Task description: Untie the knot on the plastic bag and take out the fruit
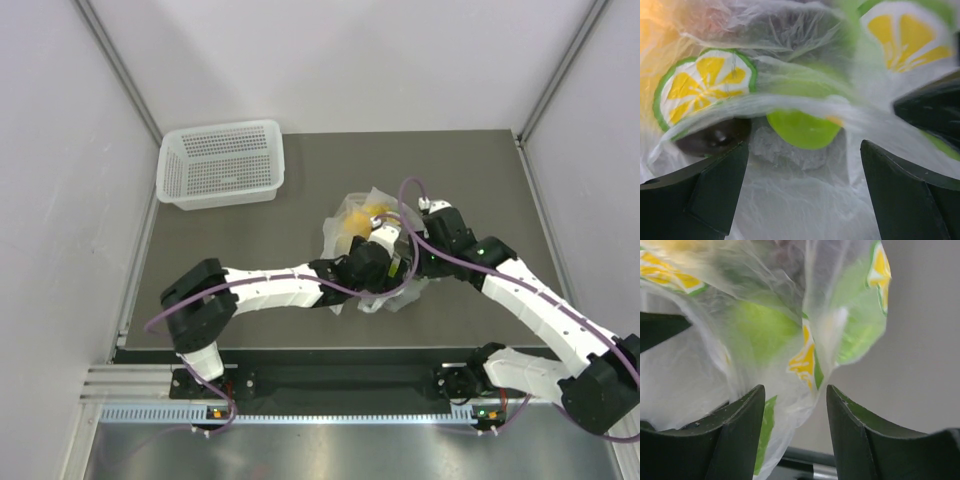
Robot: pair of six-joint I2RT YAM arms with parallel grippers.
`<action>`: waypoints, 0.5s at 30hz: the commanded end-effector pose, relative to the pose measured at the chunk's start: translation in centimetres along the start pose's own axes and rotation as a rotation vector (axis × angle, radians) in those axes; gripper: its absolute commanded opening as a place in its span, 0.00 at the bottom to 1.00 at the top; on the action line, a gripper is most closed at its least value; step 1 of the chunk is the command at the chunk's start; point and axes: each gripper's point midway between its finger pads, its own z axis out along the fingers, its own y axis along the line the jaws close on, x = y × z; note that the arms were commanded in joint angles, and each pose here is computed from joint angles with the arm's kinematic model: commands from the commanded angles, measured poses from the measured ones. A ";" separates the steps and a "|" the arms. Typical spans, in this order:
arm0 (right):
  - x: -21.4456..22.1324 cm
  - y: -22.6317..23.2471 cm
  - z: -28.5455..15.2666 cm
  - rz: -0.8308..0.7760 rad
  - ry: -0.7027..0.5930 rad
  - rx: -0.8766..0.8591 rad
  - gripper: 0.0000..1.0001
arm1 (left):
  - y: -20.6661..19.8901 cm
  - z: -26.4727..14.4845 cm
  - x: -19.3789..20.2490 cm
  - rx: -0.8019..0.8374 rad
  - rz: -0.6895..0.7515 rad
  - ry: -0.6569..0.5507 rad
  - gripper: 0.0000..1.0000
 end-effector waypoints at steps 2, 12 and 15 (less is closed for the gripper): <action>0.4 -0.5 -0.3 0.029 -0.009 0.013 0.53 | -1.3 2.1 -2.2 0.024 -0.013 -0.092 0.99; 0.9 -0.7 -0.5 0.023 -0.016 0.004 0.53 | -1.7 4.8 -2.2 0.017 -0.023 -0.135 0.99; 1.1 -0.5 -0.4 0.021 -0.010 -0.005 0.53 | -1.7 5.8 -1.7 0.013 0.000 -0.123 0.99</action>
